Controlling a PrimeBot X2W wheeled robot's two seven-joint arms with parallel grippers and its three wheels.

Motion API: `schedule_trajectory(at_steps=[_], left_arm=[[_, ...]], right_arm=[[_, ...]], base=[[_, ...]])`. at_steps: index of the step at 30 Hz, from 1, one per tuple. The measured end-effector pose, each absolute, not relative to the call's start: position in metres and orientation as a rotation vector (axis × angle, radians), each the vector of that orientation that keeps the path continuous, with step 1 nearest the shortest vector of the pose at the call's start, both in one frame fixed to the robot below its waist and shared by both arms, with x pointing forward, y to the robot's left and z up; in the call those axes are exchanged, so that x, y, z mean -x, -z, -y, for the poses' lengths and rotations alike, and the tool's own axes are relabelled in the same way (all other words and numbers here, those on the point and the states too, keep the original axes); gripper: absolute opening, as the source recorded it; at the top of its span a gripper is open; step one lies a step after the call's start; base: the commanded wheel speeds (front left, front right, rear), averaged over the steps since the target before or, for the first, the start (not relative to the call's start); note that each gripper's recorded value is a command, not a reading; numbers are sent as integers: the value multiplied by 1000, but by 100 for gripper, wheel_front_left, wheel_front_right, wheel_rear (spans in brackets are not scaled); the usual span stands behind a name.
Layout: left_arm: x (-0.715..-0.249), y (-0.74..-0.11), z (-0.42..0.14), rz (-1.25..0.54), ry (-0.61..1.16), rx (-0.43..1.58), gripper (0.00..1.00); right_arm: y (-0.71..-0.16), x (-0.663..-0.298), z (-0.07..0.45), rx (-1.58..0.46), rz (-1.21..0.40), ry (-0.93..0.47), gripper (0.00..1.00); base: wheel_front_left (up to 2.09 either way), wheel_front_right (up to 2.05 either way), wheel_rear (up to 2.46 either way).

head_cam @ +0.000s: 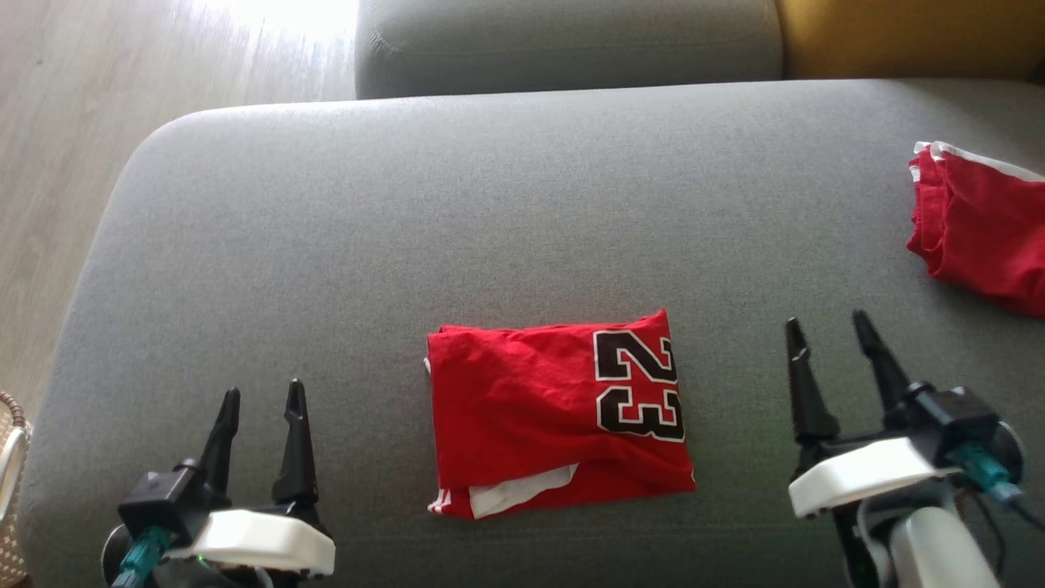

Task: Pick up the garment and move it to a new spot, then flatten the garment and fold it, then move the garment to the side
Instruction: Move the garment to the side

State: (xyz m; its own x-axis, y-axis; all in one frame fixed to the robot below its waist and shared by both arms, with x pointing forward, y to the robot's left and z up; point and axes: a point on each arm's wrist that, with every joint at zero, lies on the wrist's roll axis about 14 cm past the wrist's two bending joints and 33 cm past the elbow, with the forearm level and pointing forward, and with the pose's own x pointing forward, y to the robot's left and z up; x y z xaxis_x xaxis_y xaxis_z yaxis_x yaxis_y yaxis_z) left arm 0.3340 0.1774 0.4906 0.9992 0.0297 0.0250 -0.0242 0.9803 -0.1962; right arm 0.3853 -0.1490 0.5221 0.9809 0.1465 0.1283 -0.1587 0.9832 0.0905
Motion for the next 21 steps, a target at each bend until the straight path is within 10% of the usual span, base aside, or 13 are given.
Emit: schedule_trajectory(at_steps=[21], left_arm=[[-336,-469,-184,-42,-50,198,100]], right_arm=[[-411,-394,73,-231,-285,-330,100]], base=[[0,0,0]])
